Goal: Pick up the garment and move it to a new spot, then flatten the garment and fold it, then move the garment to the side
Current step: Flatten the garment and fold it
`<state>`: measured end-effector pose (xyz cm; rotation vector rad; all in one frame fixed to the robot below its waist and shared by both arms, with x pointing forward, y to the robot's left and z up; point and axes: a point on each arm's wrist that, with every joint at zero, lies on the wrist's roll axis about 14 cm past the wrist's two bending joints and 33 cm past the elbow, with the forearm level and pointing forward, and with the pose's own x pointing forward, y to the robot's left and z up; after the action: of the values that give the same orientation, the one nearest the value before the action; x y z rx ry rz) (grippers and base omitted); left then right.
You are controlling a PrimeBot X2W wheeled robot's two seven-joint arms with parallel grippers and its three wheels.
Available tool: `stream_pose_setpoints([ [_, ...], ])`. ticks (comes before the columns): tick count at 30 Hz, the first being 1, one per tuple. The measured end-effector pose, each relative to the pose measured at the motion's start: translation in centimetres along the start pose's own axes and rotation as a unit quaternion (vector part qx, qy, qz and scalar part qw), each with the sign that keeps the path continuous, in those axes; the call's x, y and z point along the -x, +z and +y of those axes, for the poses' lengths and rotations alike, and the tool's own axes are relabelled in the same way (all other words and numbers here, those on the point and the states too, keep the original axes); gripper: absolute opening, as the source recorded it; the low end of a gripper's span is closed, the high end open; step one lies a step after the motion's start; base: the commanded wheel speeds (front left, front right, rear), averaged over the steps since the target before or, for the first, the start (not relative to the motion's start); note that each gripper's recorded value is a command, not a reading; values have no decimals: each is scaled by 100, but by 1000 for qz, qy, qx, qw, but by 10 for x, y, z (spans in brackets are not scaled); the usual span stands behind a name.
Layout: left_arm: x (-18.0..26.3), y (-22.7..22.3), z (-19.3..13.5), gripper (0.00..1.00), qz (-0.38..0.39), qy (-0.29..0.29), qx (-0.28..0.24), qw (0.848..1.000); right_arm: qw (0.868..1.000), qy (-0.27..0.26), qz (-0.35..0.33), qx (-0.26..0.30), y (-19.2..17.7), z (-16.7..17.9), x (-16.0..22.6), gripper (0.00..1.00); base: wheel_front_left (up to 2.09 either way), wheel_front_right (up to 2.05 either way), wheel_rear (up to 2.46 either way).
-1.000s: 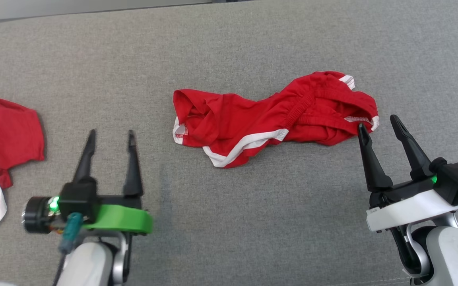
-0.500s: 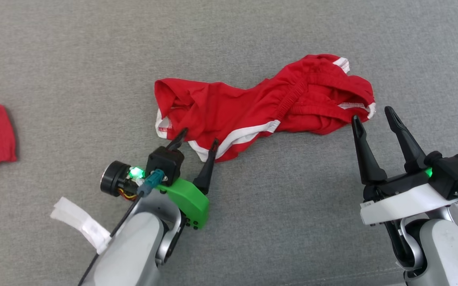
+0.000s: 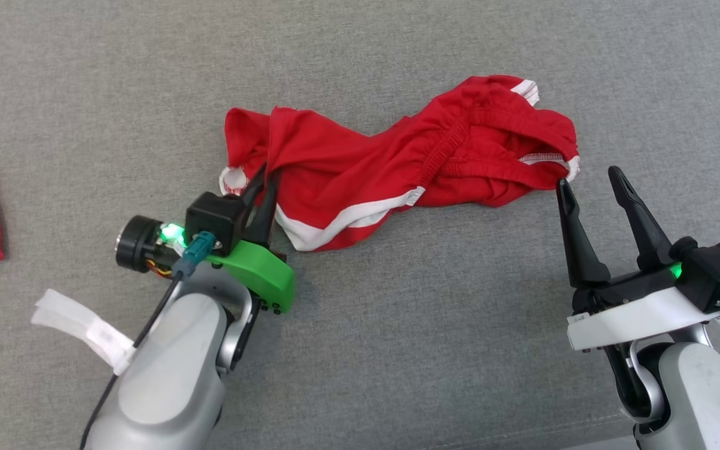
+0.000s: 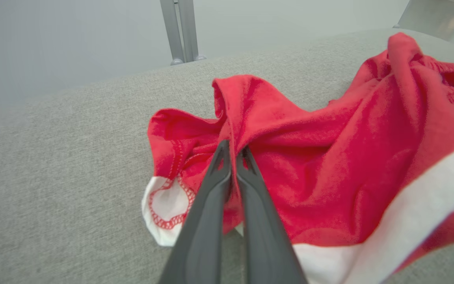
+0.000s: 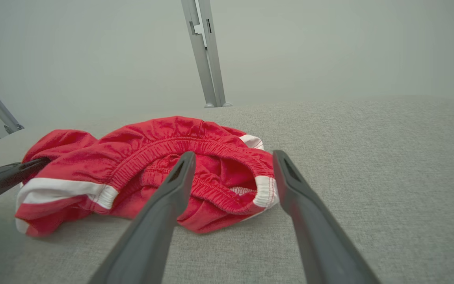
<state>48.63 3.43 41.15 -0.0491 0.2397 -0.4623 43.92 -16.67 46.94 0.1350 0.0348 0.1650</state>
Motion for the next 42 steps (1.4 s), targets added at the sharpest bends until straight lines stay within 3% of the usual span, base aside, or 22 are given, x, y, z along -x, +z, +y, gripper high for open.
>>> stream_pose_setpoints([
  [8, -5, 33, 24, 0, -31, 15, -10, 999, 1000, 10, 8, -9, -7, 6, -6, 100, 0, 0, 0],
  [15, -28, 11, 38, 0, 29, 12, 23, 999, 1000, 8, 17, -13, -15, 3, -11, 100, 0, 0, 0],
  [16, -31, 7, 39, 25, 37, 10, 26, 999, 1000, 5, 20, -14, -17, 2, -10, 100, 0, 0, 0],
  [17, -34, 3, 39, 76, 43, 9, 30, 999, 1000, 4, 23, -15, -19, 1, -10, 100, 0, 0, 0],
  [18, -37, 0, 38, 100, 45, 8, 36, 998, 1000, 2, 24, -16, -20, 0, -9, 100, 0, 0, 0],
  [27, -32, 19, 36, 100, -34, 28, 52, 998, 1000, 6, 9, -11, -10, 2, -9, 100, 0, 0, 0],
  [42, 71, 52, 72, 100, -128, 168, 28, 977, 999, 30, -20, 4, 21, 19, 0, 100, 0, 0, 0],
])
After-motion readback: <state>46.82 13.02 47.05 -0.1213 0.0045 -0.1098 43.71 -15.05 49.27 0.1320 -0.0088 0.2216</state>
